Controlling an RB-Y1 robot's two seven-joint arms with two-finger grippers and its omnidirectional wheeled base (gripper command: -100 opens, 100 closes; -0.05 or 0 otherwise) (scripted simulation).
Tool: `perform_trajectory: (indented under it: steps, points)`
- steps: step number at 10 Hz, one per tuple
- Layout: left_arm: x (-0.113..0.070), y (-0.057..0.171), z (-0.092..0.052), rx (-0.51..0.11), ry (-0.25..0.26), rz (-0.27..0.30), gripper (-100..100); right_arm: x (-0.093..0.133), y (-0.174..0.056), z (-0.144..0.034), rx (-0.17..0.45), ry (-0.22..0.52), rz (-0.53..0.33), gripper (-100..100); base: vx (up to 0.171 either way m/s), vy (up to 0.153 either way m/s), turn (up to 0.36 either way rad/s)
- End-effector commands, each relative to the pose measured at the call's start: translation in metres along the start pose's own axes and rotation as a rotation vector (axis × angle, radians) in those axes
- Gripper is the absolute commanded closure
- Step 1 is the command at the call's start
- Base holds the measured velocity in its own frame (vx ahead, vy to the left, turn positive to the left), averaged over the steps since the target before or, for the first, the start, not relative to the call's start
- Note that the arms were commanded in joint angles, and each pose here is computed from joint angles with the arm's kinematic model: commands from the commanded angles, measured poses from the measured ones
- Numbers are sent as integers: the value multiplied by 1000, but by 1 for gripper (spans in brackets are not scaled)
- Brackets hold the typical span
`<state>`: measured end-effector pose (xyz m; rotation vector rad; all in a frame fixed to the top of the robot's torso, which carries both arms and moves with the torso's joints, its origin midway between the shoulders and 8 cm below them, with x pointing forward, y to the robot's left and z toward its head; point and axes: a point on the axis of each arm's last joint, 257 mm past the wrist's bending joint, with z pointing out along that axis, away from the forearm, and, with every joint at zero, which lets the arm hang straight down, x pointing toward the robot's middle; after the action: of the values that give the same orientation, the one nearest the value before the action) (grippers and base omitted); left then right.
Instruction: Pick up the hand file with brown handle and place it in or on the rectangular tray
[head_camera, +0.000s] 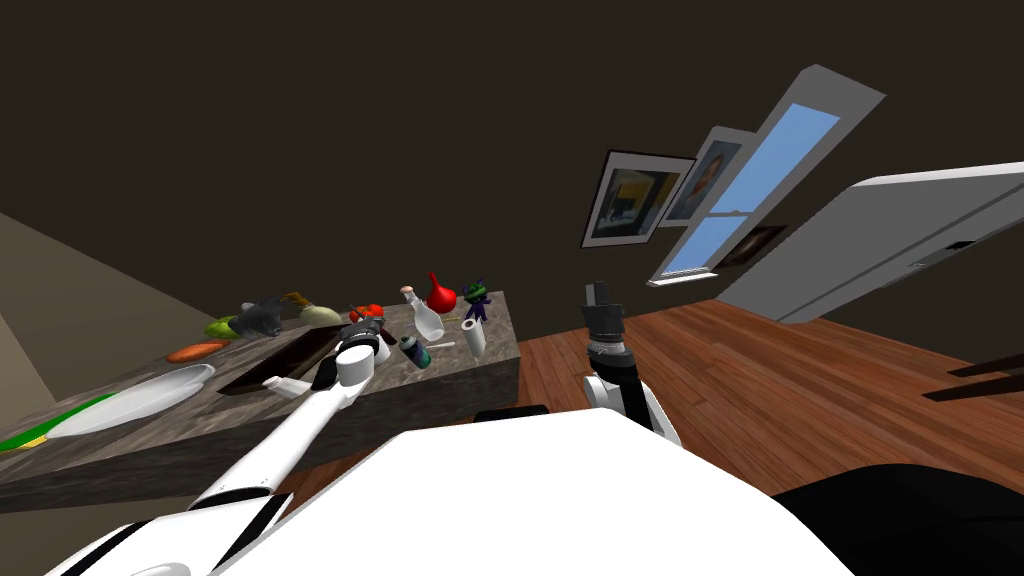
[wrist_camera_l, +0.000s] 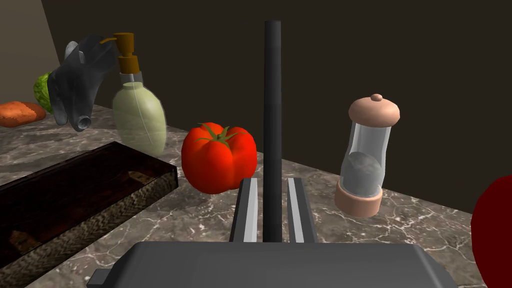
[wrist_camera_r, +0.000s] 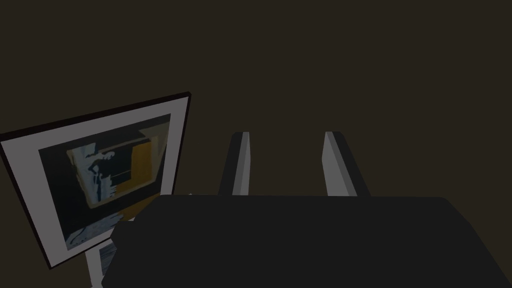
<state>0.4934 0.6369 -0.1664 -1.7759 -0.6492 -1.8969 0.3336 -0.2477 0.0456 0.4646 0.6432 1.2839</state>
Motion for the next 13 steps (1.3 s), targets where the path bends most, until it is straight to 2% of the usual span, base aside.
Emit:
perform_trajectory:
  steps: [1,3,5,7,13]
  points:
    - [3,1,2,0,1,-17,100,0,0,0,0,0,0,0,-103,-45,-60]
    - [5,-3,6,12,-5,-48,100,0,0,0,0,0,0,0,-190,-61,-105]
    - [6,-9,9,24,-12,-72,100,0,0,0,0,0,0,0,-194,23,-123]
    - [9,-24,16,54,-28,-123,100,0,0,0,0,0,0,0,-186,75,-176]
    - [14,-48,25,100,-49,-205,100,0,0,0,0,0,0,0,-137,89,-104]
